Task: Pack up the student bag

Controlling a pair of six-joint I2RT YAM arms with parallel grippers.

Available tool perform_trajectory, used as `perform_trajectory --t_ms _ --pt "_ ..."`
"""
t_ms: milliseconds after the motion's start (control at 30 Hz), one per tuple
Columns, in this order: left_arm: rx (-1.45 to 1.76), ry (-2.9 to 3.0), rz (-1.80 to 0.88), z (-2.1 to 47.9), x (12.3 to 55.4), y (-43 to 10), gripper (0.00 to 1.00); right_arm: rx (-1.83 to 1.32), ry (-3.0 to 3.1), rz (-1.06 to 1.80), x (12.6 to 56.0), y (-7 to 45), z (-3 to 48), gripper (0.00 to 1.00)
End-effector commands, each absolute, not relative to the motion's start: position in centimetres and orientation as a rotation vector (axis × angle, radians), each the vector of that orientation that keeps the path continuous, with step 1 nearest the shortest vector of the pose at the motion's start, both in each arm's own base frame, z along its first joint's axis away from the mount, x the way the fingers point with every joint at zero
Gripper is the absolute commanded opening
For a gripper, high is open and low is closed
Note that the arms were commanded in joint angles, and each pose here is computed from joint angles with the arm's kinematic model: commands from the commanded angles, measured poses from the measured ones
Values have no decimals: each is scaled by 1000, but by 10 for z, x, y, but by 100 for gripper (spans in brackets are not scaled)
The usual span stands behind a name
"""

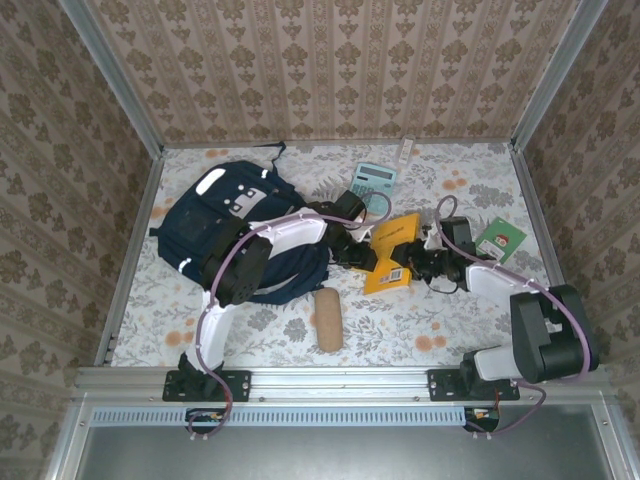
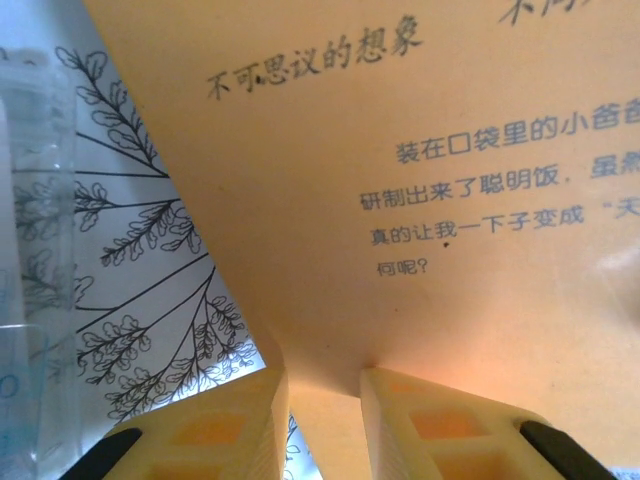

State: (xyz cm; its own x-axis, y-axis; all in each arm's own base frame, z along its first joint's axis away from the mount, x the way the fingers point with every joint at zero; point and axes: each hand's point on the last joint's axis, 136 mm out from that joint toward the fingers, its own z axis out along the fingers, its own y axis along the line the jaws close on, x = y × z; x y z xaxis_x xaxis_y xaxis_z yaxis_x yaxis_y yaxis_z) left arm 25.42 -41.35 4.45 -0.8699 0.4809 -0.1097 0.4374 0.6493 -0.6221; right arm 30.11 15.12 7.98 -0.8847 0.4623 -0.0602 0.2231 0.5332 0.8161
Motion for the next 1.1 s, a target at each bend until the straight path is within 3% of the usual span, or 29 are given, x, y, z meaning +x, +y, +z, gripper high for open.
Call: perform_trajectory --t_ms 0,67,300,500,833,1067 --pt "-832 -2779 1026 50 250 -417 29 466 2510 1402 300 166 94 12" --pt "-838 -2796 1031 57 252 -416 31 466 2515 1383 300 165 95 0" --pt "-877 -2980 1033 118 277 -399 47 431 2436 1338 304 159 120 0" --pt "-888 -3176 935 166 296 -353 49 415 2335 1337 308 156 148 0" --pt "-931 -3286 404 145 282 -251 49 407 2266 1382 314 163 168 0" --pt "-902 -3203 349 113 253 -231 48 391 2281 1396 316 172 166 0"
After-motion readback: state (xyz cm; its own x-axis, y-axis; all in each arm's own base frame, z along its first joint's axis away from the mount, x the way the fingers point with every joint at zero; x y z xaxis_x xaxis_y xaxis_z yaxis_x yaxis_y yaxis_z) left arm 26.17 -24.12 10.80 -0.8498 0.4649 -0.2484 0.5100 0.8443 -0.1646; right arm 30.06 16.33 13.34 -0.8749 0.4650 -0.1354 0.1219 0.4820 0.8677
